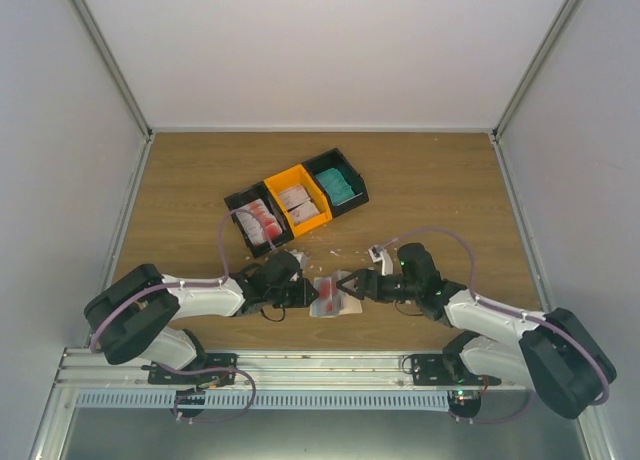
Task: Put the credit cards into the card holder
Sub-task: Close the card holder at the center of the board.
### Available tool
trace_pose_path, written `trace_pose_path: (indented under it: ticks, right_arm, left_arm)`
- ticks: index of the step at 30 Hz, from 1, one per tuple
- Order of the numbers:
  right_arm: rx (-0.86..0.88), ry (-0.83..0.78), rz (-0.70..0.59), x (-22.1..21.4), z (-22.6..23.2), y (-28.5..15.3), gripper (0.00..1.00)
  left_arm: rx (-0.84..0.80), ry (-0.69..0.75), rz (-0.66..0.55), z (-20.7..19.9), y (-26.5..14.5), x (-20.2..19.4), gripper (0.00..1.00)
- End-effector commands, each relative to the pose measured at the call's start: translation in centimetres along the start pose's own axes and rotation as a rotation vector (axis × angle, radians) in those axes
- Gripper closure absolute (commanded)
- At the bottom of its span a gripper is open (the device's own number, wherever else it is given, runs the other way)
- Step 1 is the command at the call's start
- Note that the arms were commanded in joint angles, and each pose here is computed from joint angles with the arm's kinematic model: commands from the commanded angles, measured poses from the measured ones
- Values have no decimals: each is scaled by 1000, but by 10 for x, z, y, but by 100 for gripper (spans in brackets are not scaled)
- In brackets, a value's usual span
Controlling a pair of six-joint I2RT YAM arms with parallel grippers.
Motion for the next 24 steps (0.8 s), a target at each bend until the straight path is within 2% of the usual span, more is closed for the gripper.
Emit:
trace_pose_path:
  ticks: [1, 10, 18, 24]
  right_arm:
    - [65, -42, -15, 1, 15, -3, 4]
    - [-62, -15, -56, 4, -2, -10, 8]
    - [-29, -18, 0, 0, 2, -4, 16]
    - [12, -60, 2, 5, 16, -3, 15]
  left_arm:
    - [47, 13, 42, 11, 5, -10, 76]
    - [61, 16, 36, 14, 4, -8, 76]
    - [48, 20, 43, 11, 5, -7, 76]
    - [26, 29, 46, 5, 6, -6, 76]
Point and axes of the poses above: each gripper's point midway between its finger pads, its own y axis out along the fingers, its own z axis along the line the jaws close on, x = y × z, the point moved 1 cm from there along -y, back along the fingers, and after that the axes turned 3 degrees about -y, right-handed, at the moved point
